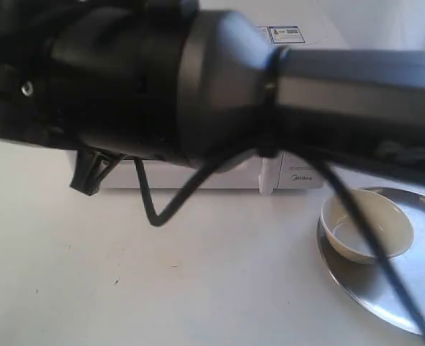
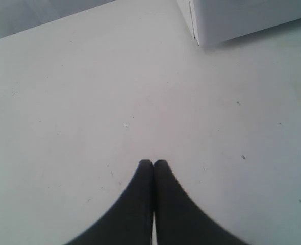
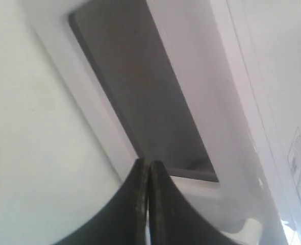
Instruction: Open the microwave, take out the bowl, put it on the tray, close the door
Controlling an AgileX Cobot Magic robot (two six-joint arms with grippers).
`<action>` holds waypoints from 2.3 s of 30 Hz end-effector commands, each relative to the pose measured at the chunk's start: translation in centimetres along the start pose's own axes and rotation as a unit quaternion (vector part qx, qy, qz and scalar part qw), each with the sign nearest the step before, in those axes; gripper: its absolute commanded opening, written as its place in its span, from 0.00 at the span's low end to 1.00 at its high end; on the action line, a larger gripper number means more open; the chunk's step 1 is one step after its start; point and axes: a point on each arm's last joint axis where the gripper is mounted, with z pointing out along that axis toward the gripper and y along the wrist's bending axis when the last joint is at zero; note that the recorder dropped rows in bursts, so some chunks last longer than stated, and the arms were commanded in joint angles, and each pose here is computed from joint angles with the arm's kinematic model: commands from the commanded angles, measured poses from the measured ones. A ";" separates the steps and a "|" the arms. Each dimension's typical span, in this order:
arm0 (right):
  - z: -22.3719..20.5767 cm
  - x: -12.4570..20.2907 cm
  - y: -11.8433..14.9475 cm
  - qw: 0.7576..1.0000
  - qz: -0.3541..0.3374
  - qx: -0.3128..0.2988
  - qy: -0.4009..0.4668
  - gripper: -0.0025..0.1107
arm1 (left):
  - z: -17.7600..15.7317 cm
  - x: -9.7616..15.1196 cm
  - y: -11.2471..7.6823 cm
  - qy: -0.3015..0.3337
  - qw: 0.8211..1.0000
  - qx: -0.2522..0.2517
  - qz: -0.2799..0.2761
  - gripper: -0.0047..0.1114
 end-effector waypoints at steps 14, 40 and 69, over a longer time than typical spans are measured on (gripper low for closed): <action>-5.5 0.4 -1.2 0.996 0.047 -0.055 -0.048 0.02 | -0.1 -0.1 0.0 -0.004 1.000 0.001 -0.003 0.04; -6.8 9.4 -1.0 0.901 0.237 -0.310 -0.191 0.02 | -0.1 -0.1 0.0 -0.004 1.000 0.001 -0.003 0.04; -6.0 38.7 1.6 0.787 0.494 0.099 -0.358 0.02 | -0.1 -0.2 0.0 -0.004 1.000 0.001 -0.003 0.04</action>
